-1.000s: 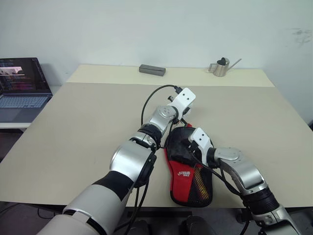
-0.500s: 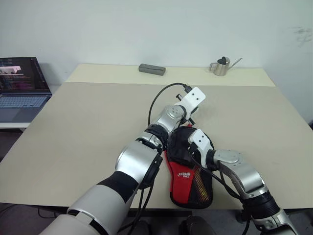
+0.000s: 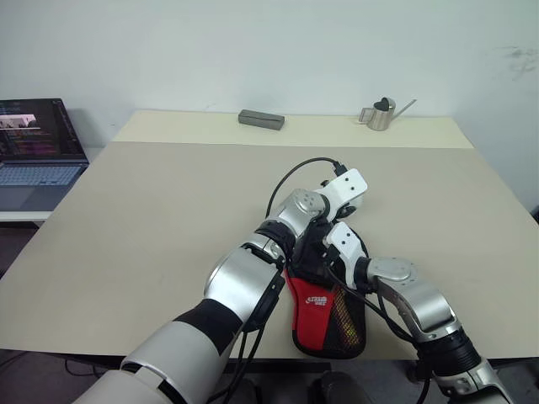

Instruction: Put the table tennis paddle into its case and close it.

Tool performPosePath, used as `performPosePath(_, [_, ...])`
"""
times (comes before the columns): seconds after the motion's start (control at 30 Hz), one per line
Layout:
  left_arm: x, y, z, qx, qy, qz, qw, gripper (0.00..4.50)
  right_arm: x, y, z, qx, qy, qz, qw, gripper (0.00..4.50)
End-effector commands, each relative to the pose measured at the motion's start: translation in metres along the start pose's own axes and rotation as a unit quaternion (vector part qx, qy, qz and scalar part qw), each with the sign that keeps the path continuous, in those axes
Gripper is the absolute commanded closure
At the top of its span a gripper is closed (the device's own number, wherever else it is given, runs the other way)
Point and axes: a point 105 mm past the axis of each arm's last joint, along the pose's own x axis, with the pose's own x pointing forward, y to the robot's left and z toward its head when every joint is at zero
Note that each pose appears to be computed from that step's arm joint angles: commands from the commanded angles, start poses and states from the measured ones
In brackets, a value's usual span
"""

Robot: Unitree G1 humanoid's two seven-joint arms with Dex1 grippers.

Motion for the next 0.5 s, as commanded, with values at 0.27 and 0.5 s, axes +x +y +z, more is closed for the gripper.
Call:
performPosePath(0.27, [-0.011, 0.018, 0.041, -0.015, -0.086, -0.005, 0.996, 0.02, 0.011, 0.021, -0.054, 0.057, 0.098, 0.044, 0.993, 0.00])
performPosePath(0.5, [-0.054, 0.053, 0.078, -0.025, -0.199, -0.056, 0.978, 0.02, 0.013, 0.017, -0.051, 0.054, 0.097, 0.045, 0.993, 0.00])
